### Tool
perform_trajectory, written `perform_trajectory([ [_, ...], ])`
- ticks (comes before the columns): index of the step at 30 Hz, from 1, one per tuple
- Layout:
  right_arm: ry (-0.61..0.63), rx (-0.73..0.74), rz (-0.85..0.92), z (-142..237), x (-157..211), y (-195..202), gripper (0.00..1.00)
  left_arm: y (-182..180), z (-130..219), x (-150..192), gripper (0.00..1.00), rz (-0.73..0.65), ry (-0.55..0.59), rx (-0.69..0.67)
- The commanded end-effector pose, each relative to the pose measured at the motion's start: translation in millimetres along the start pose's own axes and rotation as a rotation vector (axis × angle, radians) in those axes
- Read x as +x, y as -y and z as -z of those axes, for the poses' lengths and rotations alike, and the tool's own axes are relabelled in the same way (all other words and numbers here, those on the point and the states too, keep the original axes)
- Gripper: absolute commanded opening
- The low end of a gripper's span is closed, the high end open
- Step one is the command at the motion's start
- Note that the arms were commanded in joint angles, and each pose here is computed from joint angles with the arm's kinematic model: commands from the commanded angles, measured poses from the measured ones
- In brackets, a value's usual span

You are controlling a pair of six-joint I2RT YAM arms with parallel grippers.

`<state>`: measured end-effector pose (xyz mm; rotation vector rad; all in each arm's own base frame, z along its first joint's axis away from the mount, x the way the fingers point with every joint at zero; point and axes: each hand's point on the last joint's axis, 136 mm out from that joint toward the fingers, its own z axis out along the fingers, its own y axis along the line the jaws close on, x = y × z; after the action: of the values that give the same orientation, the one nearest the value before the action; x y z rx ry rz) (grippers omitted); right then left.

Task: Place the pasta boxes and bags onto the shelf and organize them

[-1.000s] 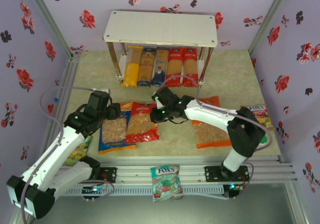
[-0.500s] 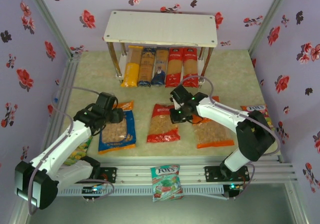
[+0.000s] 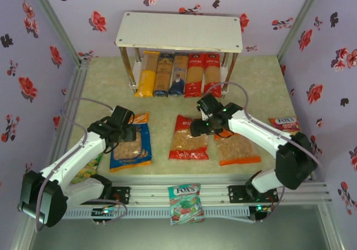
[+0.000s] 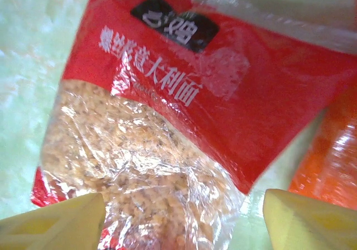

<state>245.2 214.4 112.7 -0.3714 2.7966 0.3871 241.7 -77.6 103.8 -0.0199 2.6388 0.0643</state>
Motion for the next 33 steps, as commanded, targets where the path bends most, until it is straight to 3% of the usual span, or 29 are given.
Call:
perform_trajectory([
  [1, 0.088, 0.073, 0.004, 31, -9, 14, 0.77, -10, -3, 4, 0.66, 0.027, -0.022, -0.052],
  [5, 0.2, 0.1, 0.001, 63, -21, 20, 0.81, -7, -10, 10, 0.66, 0.049, -0.039, -0.039],
  [11, 0.268, 0.077, 0.011, 81, -27, 16, 0.84, -8, -16, 23, 0.65, 0.076, -0.076, -0.042],
  [26, 0.287, 0.034, 0.026, 79, -36, 8, 0.86, -1, -36, 58, 0.64, 0.099, -0.165, -0.028],
  [33, 0.282, 0.048, 0.021, 75, -33, 12, 0.86, 28, -57, 61, 0.63, 0.096, -0.19, 0.054],
])
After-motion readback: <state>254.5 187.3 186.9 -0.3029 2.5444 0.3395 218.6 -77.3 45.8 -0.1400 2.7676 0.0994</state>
